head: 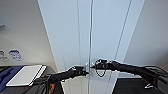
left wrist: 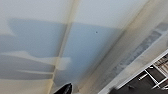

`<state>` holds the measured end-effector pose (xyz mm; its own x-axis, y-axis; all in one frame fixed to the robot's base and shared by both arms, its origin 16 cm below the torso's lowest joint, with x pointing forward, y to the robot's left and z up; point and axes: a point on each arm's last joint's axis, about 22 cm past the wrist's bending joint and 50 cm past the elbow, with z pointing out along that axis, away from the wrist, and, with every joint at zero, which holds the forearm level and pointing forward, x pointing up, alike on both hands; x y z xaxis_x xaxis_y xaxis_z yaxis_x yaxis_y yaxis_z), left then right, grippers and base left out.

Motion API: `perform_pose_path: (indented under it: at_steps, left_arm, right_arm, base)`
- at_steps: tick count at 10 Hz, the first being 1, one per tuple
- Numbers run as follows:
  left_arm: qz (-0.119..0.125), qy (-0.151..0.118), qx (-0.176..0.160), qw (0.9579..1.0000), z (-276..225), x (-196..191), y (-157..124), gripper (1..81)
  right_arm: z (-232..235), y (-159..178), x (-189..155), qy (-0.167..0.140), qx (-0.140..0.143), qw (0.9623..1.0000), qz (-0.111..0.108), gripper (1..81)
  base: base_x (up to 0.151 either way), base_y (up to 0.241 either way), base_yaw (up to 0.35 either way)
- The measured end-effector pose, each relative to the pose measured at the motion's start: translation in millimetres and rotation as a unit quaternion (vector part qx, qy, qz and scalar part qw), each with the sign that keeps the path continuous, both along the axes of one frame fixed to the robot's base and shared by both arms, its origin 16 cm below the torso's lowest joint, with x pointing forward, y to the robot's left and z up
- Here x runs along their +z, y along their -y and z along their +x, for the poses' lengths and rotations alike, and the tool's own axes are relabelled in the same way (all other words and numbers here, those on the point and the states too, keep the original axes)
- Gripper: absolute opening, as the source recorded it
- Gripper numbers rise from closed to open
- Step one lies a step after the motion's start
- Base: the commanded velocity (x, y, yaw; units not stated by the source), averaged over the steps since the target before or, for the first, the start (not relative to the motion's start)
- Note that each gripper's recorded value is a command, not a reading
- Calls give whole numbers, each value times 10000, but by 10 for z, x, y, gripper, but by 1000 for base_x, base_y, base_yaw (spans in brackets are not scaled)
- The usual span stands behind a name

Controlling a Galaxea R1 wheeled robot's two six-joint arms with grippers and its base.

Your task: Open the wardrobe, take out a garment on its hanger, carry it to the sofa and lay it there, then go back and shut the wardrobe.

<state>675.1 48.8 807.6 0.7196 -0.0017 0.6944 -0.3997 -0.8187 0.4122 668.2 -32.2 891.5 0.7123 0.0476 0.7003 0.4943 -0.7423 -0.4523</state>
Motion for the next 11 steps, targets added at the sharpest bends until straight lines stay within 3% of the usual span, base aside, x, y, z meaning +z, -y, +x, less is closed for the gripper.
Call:
perform_pose_path:
  at_steps: [4,7,11]
  left_arm:
    - [31,10,33,10000,35,-21,132,811]
    - [156,36,42,9999,66,-57,415,811]
    - [257,70,-35,9996,50,-67,495,811]
  right_arm:
    - [61,-291,30,3,35,10000,-23,811]
    - [-5,-301,-61,-10,41,10000,60,811]
    - [-89,-296,-67,54,129,9998,151,811]
  base:
    - [0,0,0]
    - [0,0,0]
    - [0,0,0]
